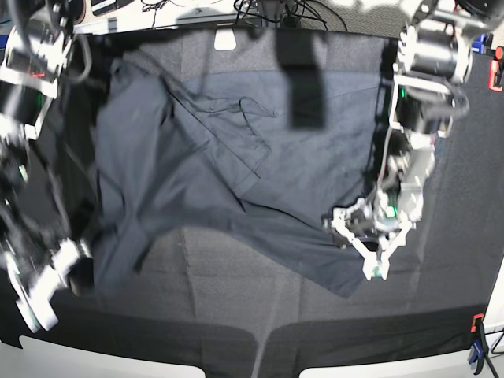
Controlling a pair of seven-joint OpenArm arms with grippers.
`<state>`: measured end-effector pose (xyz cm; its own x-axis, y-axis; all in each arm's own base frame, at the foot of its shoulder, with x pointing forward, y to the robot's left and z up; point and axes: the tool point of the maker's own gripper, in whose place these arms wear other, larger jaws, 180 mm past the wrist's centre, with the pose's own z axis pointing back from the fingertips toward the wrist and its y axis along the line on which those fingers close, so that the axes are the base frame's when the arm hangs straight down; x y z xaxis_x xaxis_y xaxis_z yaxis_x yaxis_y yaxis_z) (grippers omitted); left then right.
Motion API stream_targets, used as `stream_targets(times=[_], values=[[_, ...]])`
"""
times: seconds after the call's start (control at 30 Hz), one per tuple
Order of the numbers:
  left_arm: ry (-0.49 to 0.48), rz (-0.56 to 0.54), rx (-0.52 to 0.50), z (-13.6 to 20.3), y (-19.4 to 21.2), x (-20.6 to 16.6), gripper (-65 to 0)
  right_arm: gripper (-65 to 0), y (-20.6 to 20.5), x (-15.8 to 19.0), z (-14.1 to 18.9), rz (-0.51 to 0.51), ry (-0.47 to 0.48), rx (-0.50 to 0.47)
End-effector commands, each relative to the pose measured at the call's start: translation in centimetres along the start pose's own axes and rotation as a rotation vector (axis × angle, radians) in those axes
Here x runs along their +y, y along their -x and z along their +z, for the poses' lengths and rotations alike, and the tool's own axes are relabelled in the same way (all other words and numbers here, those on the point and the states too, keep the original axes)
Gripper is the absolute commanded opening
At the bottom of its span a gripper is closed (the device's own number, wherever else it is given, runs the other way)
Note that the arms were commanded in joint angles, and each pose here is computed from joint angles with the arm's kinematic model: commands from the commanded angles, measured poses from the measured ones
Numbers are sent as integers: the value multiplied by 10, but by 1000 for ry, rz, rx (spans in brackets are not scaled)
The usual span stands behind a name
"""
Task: Layout the t-shirt on the table in an organized manner, then fold the t-shirt properly
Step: 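Reach the right gripper across the shirt and pull fabric outward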
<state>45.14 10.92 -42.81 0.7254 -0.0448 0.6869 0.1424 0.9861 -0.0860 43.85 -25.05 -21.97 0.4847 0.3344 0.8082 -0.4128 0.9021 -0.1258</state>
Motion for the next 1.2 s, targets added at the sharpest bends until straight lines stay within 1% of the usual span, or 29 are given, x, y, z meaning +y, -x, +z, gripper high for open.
stream_targets(times=[0.0, 0.1, 0.23, 0.37, 0.5, 0.63, 0.73, 0.8, 0.97, 1.17], values=[[1, -2, -32, 3, -23, 2, -237, -650, -30, -10, 5, 35, 10, -85], [-1, -9, -51, 5, -44, 3, -237, -650, -43, -25, -11, 18, 20, -91], [-3, -16, -88, 10, -70, 3, -237, -650, -52, -48, -29, -3, 43, -34], [-5, -22, -115, 13, -88, 3, -237, -650, -70, -67, -41, -28, 61, -13], [-5, -24, -130, 15, -97, 3, -237, -650, -106, -73, -45, -64, 49, -66], [-6, -24, -137, 15, -99, 4, -237, -650, -143, -71, -43, -34, 57, -102], [-6, -24, -136, 15, -99, 4, -237, -650, -171, -80, -37, -53, 130, -149], [-6, -24, -136, 15, -99, 4, -237, -650, -184, -78, -35, -46, 136, -172], [-5, -24, -132, 15, -99, 3, -237, -650, -190, -67, -42, -40, 116, -201], [-6, -24, -111, 15, -95, 4, -237, -650, -195, -75, -48, -31, 216, -242]])
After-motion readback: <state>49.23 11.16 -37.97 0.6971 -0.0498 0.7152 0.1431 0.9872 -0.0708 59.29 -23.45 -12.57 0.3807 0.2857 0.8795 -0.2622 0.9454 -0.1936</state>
